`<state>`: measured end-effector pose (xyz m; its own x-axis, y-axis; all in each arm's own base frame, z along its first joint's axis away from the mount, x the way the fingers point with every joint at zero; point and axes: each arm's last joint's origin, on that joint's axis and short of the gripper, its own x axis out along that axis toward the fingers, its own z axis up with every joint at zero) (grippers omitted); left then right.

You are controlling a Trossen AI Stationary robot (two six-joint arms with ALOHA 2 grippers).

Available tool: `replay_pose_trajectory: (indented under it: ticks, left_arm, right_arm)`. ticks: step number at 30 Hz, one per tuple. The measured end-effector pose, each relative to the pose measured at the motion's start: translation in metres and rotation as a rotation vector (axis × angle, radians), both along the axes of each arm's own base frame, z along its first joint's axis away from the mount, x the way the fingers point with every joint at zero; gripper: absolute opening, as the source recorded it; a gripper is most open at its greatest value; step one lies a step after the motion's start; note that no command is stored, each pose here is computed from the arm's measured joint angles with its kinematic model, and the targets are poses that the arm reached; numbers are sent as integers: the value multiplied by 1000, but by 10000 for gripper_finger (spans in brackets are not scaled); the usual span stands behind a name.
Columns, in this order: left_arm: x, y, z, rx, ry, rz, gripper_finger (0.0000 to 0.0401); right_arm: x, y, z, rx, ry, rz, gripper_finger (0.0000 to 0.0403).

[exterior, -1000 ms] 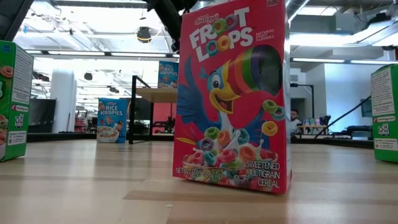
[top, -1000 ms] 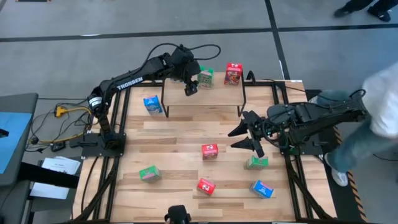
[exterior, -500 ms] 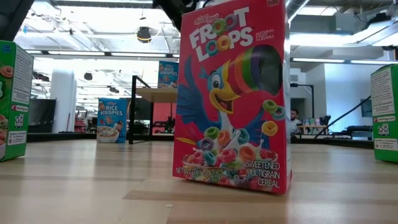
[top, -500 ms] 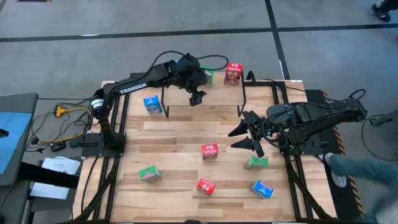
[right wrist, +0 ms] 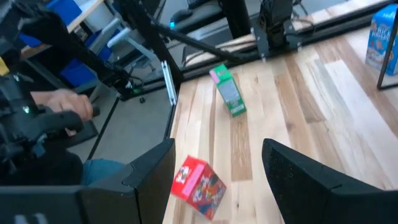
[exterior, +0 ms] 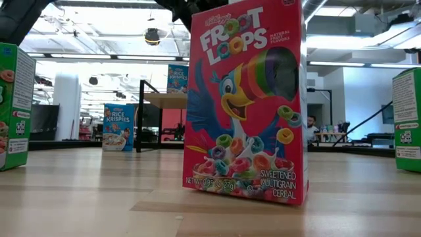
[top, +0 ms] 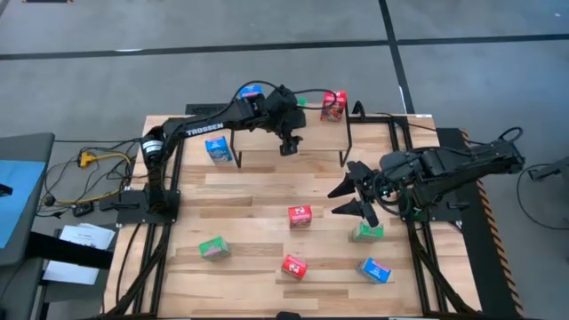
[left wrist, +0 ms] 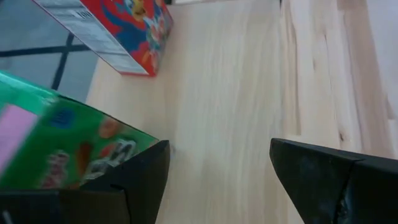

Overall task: Stack cereal on shelf
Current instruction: Put the top green cereal box on the shelf

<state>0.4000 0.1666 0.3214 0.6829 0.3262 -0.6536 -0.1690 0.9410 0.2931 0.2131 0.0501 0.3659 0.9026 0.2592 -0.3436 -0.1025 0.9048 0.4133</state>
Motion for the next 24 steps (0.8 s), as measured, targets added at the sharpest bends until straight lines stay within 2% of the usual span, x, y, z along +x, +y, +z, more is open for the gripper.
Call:
replay_pose_trajectory:
  ticks: [18,24]
  left_arm:
    - [5,2,8,16,-101,19,268]
    - [5,4,9,44,-104,76,268]
  right_arm:
    - [-1,4,0,-3,0,12,265]
    - [-1,4,0,-3,1,10,265]
